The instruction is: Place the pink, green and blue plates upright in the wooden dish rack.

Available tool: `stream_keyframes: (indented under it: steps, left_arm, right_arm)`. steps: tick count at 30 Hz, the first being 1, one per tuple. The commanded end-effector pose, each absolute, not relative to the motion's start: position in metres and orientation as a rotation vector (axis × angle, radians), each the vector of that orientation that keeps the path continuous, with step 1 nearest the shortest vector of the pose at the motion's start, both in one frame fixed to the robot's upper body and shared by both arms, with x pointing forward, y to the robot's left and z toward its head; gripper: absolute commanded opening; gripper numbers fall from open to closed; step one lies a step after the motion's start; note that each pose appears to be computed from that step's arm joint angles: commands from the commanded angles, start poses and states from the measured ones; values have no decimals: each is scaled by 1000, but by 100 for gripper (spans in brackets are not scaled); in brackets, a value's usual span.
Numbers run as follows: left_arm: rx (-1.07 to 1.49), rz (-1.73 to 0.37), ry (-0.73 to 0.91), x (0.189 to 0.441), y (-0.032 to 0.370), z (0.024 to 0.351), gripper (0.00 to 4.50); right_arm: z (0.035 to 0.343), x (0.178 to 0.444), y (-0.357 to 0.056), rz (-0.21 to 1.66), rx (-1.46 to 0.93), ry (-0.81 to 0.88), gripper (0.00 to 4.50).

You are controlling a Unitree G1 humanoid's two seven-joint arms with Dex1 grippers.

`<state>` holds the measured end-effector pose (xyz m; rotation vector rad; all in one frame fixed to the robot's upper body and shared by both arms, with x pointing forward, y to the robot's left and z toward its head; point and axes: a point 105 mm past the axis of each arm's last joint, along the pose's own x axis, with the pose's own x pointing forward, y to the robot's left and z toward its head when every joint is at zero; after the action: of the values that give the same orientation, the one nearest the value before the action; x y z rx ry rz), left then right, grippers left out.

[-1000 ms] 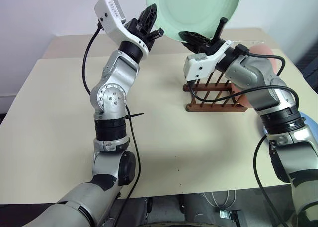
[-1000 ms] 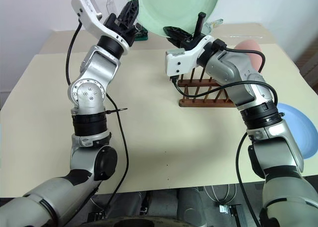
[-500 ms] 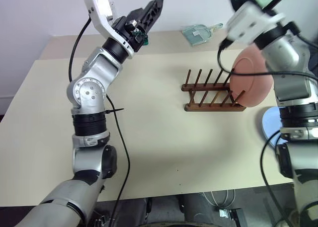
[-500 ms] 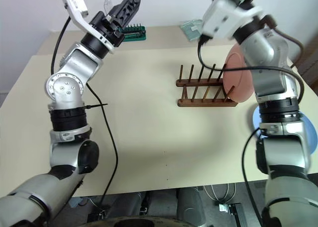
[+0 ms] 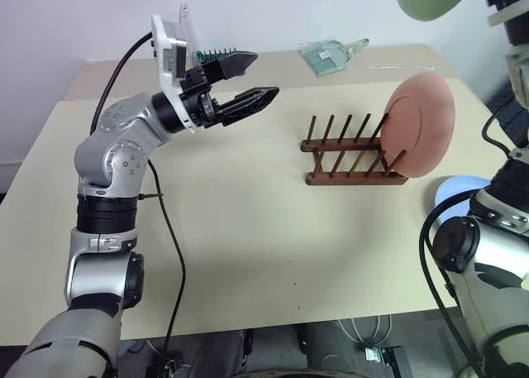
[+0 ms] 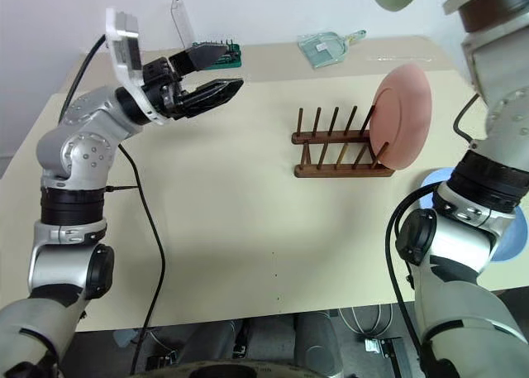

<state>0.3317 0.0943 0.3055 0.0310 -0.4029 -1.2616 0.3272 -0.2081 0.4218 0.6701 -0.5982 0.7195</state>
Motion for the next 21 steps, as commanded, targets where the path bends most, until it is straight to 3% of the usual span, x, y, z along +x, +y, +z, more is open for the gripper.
stream_keyframes:
  steps: [1, 7, 21]
  left_arm:
    - [46, -1308, -399, 325, 101, 306, 448]
    - [93, -1370, -368, 315, 106, 289, 448]
    - [91, -1365, -359, 314, 108, 282, 448]
  right_arm:
    - [414, 329, -222, 696, 869, -488, 0]
    - [387, 340, -224, 590, 843, -257, 0]
    - [337, 333, -217, 582, 809, -18, 0]
